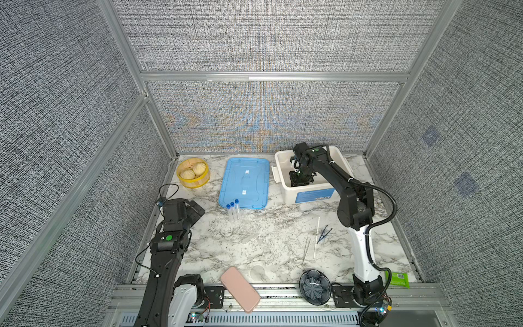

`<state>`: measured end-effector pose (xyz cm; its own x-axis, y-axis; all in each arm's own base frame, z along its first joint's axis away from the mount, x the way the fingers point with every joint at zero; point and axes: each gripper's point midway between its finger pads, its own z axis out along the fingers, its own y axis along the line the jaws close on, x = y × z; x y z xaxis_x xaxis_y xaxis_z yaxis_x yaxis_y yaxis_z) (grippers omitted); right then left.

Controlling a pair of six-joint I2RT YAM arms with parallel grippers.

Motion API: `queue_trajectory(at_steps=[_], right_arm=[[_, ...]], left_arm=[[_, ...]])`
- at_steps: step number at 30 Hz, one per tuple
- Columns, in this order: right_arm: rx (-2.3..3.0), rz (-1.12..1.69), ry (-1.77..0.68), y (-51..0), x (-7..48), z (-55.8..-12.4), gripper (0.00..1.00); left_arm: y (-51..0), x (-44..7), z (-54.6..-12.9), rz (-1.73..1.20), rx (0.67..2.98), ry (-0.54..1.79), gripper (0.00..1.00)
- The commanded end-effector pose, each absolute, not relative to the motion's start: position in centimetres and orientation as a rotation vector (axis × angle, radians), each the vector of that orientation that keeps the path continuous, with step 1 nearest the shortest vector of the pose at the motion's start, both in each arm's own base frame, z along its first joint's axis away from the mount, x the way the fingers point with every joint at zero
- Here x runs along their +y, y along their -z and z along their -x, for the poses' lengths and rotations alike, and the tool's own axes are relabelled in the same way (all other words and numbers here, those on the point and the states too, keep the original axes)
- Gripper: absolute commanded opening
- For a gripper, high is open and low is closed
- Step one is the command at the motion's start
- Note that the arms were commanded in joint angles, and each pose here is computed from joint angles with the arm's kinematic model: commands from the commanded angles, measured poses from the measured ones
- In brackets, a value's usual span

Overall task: Organize the chemistry lab equipment
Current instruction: 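Open the right gripper to release the beaker in the bin, then move the right gripper to the small clear funnel and grasp its stem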

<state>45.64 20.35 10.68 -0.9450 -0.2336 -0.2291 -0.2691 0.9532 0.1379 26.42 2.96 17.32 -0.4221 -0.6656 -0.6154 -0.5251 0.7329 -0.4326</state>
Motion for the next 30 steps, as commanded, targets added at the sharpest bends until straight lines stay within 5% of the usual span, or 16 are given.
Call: queue_trajectory(at_steps=[1,15,21,30], right_arm=[[2.855,0.354,-0.214,-12.5,19.8,-45.8,0.38],[2.572,0.670,-0.242,-24.7,23.5,-40.9,0.44],[2.447,0.991,-0.311,-26.3,29.2,-34.4,0.44],[2.231,1.512,-0.688,-22.1,36.6,-20.0,0.46]], left_arm=[[-17.6,2.9,-26.3,0.890,2.117,0.221,0.99],[-18.0,3.5,-25.4,0.868,2.124,0.159,0.99],[-16.3,3.7,-24.6,0.946,2.191,0.131,0.99],[-13.0,2.8,-24.3,1.038,2.278,0.199,0.99]])
